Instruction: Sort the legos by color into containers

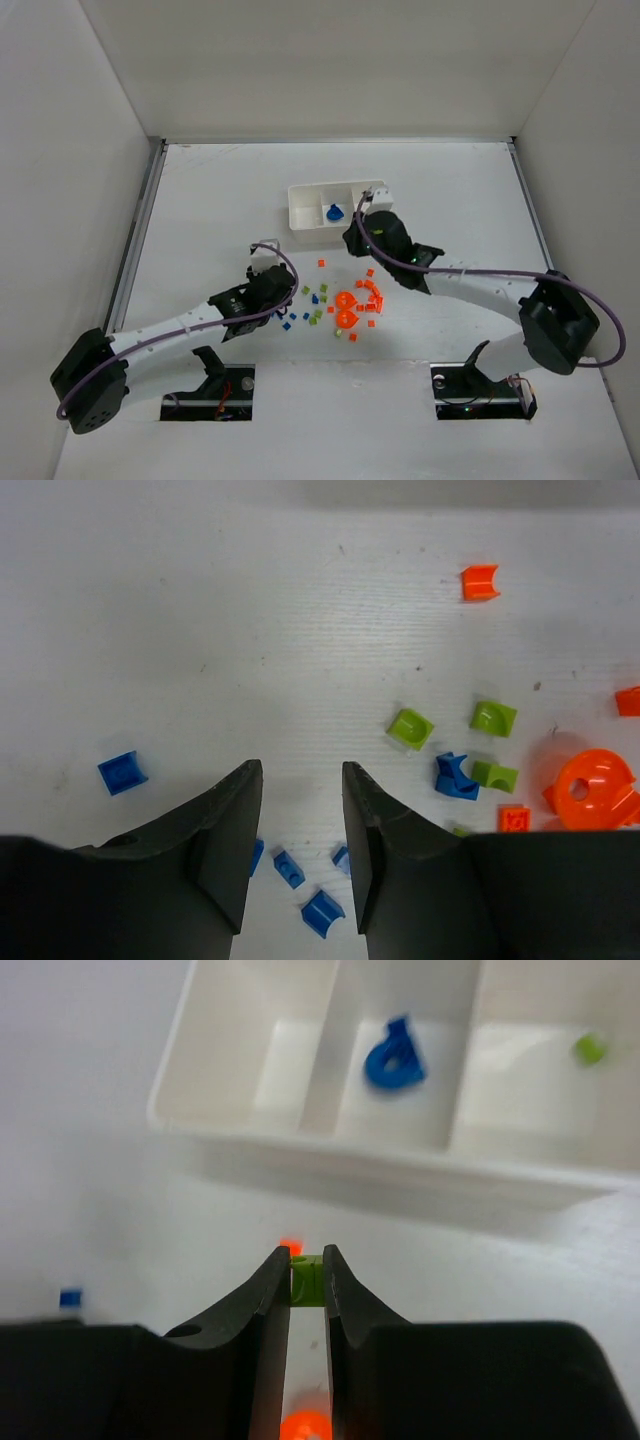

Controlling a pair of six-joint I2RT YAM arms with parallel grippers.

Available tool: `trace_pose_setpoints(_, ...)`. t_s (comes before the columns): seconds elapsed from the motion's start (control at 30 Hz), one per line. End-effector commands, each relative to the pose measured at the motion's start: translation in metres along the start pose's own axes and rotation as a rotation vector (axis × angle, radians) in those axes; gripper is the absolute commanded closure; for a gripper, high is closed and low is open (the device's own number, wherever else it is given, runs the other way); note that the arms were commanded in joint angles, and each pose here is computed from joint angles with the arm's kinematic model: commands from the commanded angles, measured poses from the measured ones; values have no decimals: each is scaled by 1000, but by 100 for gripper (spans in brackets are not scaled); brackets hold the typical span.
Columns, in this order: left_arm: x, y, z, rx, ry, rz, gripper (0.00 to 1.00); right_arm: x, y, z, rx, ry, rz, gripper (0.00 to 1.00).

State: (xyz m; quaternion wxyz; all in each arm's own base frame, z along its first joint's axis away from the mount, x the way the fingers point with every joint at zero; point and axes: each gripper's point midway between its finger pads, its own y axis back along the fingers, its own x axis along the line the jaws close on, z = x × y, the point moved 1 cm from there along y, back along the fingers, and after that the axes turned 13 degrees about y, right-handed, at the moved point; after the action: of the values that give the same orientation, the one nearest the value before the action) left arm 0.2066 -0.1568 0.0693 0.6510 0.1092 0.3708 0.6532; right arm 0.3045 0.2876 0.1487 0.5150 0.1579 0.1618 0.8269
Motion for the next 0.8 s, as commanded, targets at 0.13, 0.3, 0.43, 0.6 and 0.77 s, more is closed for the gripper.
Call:
trace_pose_setpoints(0.13, 34, 23, -11, 50, 46, 189, 66, -69, -37, 75, -131, -55, -152, 79)
trace_pose_setpoints(0.3, 49, 34, -22, 83, 34, 275, 66, -100, -60, 84, -142, -73, -239, 79)
trace_pose_setpoints(0.43, 49, 37, -35, 127, 46, 287, 65, -105, -73, 78, -118, -65, -256, 69)
trace_pose_setpoints(0.6, 50, 39, -43, 134, 64, 303, 65, -106, -69, 77, -124, -60, -271, 44)
trace_pose_setpoints(0.77, 37, 29, -44, 115, 103, 265, 64, -94, -52, 78, -152, -61, -237, 45)
